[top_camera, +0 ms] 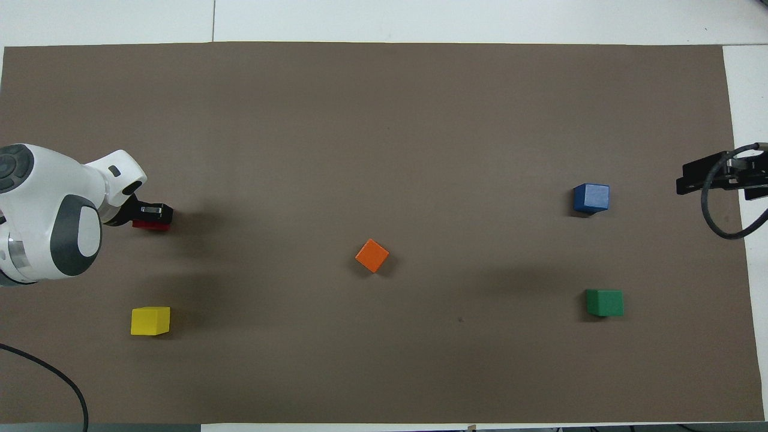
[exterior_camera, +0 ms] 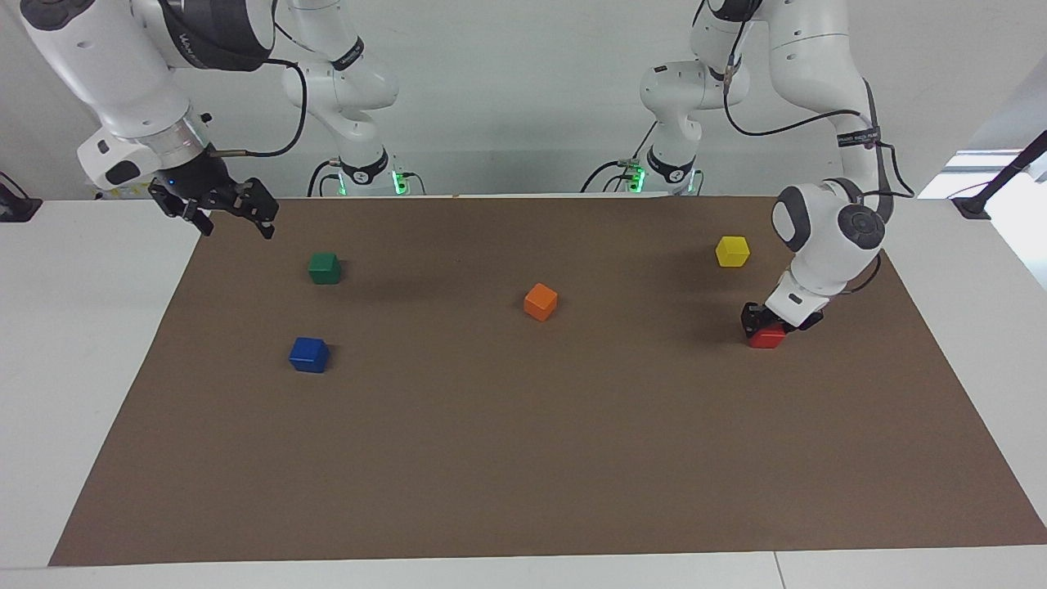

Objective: Transfer red block to right arm and stack on blue block
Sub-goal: 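Lift the red cube with the left gripper, then carry the red cube with the left gripper while the right gripper approaches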

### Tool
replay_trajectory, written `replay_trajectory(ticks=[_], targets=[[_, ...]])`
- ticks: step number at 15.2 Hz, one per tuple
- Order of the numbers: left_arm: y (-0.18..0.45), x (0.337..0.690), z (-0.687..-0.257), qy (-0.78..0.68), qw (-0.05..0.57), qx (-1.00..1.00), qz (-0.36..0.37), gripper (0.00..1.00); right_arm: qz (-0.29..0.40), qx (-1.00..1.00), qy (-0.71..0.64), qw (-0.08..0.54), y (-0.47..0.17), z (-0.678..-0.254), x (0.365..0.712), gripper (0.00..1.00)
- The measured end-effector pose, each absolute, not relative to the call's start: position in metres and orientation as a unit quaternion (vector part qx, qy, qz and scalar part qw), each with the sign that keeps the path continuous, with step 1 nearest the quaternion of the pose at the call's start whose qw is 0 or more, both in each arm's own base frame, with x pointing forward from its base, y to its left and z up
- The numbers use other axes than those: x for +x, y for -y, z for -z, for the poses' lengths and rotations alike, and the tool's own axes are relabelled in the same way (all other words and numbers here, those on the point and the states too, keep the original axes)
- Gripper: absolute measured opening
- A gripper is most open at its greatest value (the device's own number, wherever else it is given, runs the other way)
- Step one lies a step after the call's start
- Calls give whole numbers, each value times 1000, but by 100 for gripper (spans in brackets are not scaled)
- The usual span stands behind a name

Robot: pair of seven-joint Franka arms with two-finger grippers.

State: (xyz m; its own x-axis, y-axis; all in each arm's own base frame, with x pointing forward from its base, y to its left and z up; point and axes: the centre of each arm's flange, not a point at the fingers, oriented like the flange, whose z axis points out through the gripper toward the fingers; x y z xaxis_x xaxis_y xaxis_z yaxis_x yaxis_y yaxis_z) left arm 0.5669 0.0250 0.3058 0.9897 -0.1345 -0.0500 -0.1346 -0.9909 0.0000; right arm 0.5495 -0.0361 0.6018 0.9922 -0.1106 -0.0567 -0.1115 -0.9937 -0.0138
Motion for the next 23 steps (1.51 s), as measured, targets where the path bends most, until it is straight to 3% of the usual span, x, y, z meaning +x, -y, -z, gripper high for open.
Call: replay_trajectory(ticks=[4,7,9,13,17,23], targets=[[-25,572,-325,-1,-61,-997,-51,55,-28,-998,-56,9,36,-602,549,100],[-14,586,-380,64,-81,-991,-86,55,-27,-998,-56,11,35,-602,549,100],[8,591,-419,108,-96,-984,-108,55,-25,-997,-56,48,27,-603,550,100],[64,583,-496,232,-177,-948,-129,55,-24,-983,-38,175,1,-604,552,100],[127,557,-557,369,-237,-883,-170,55,-28,-932,-24,360,11,-577,548,100],[204,538,-570,442,-296,-807,-256,55,-35,-798,9,602,16,-490,527,100]])
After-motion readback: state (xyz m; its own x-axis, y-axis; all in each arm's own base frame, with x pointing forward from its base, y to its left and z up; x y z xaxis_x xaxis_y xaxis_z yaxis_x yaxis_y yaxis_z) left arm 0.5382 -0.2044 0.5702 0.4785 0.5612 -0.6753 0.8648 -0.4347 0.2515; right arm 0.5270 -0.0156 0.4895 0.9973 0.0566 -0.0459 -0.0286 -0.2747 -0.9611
